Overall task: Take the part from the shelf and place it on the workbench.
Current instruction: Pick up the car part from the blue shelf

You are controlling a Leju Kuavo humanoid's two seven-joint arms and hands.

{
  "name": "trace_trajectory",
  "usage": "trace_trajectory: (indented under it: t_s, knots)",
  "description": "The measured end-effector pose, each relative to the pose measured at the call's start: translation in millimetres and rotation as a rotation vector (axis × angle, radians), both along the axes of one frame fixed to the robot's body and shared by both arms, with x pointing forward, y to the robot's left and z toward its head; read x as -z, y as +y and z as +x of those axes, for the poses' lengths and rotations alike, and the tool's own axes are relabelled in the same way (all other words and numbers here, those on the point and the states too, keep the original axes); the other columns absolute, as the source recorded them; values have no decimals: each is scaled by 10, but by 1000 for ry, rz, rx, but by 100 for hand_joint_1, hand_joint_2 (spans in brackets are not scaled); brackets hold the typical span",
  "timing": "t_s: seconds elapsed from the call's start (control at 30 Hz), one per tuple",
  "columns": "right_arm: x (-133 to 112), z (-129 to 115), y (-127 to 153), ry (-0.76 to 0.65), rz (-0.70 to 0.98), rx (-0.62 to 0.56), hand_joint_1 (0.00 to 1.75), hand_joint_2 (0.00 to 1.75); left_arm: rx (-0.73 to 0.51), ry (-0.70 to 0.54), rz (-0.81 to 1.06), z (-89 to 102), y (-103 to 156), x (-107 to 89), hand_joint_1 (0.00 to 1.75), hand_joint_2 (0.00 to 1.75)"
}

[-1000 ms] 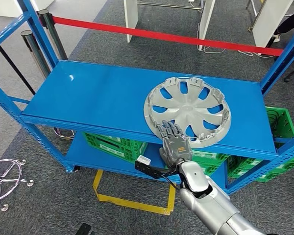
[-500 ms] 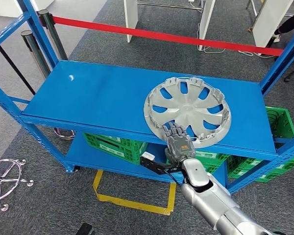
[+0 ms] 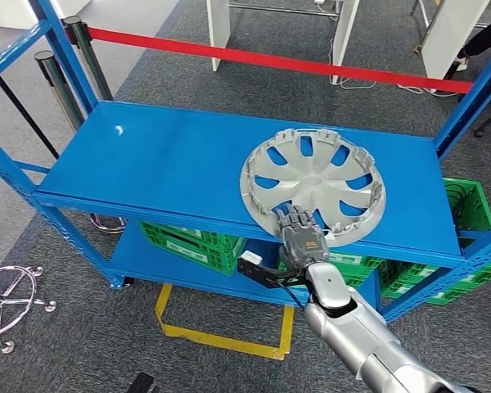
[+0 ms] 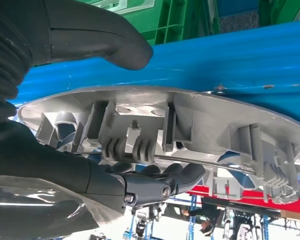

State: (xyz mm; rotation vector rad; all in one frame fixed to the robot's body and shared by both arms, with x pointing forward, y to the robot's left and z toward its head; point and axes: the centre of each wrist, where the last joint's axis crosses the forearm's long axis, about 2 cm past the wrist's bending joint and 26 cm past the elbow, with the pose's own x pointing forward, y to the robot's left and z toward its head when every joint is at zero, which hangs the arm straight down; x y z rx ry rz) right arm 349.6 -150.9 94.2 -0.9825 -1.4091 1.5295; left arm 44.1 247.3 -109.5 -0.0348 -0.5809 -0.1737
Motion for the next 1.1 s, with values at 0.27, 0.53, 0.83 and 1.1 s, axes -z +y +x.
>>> trace_trajectory:
  t_s: [0.27,0.53,0.83,1.1]
  knots:
    - [-9,61,-34,29,-13,23,175,175,0,3,-5,-4,-3,0,0,0]
    - [-52,80,-22,23,15,20,175,175,-2,5,-7,-18,-2,2,0,0]
    - [-147,6,84,-22,59,-23,175,175,-1,5,-11,-28,-2,3,0,0]
    - [-320,-273,190,-285,200,-135,175,175,-17,-11,-15,-58,0,7,0,0]
